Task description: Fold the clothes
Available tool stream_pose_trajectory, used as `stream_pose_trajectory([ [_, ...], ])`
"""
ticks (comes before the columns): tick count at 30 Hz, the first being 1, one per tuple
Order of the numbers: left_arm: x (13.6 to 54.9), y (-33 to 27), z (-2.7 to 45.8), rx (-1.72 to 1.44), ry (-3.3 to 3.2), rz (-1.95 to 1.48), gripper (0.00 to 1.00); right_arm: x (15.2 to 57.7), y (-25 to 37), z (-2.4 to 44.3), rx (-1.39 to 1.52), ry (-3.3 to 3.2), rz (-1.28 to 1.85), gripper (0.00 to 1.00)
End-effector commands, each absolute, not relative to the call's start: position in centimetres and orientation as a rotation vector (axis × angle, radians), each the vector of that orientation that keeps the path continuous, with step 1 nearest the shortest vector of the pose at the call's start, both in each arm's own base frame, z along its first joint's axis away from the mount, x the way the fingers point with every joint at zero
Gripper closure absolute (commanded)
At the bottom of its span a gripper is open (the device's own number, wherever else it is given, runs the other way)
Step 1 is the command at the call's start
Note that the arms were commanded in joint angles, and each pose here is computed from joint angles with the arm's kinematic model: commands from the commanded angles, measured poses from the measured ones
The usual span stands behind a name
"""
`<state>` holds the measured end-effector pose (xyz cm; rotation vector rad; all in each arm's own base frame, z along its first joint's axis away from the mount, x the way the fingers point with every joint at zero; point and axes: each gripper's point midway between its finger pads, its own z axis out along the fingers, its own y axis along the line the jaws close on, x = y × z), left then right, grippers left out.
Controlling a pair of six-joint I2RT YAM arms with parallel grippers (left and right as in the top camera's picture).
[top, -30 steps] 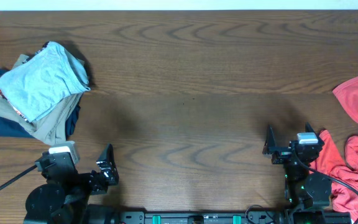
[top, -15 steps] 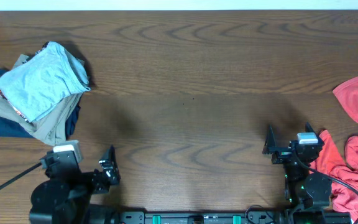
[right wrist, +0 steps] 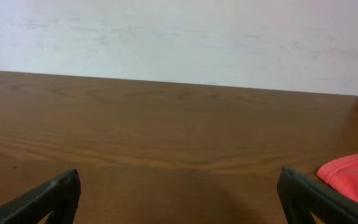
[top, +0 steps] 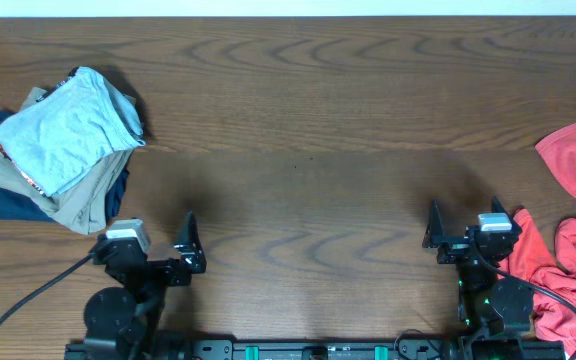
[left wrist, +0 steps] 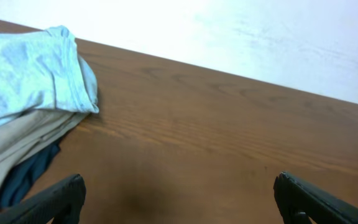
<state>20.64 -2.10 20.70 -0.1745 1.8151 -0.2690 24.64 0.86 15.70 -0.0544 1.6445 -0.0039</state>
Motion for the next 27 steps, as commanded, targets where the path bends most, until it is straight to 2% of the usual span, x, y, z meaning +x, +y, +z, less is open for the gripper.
stream_pose_trajectory([
  [1, 21.1, -2.0, 19.6, -0.165, 1.776, -0.253, 0.02, 24.6, 1.1, 15.7, -0.074, 1.642, -0.003, 0.01],
  [15, 24.5, -2.3, 16.7, -0.071, 1.61, -0.193, 0.02, 24.6, 1.1, 15.7, -0.074, 1.642, -0.003, 0.01],
  [27, 24.3, -2.3, 14.1, -0.073, 1.708, -0.182, 0.02, 24.6, 1.1, 15.7, -0.074, 1.642, -0.003, 0.01],
])
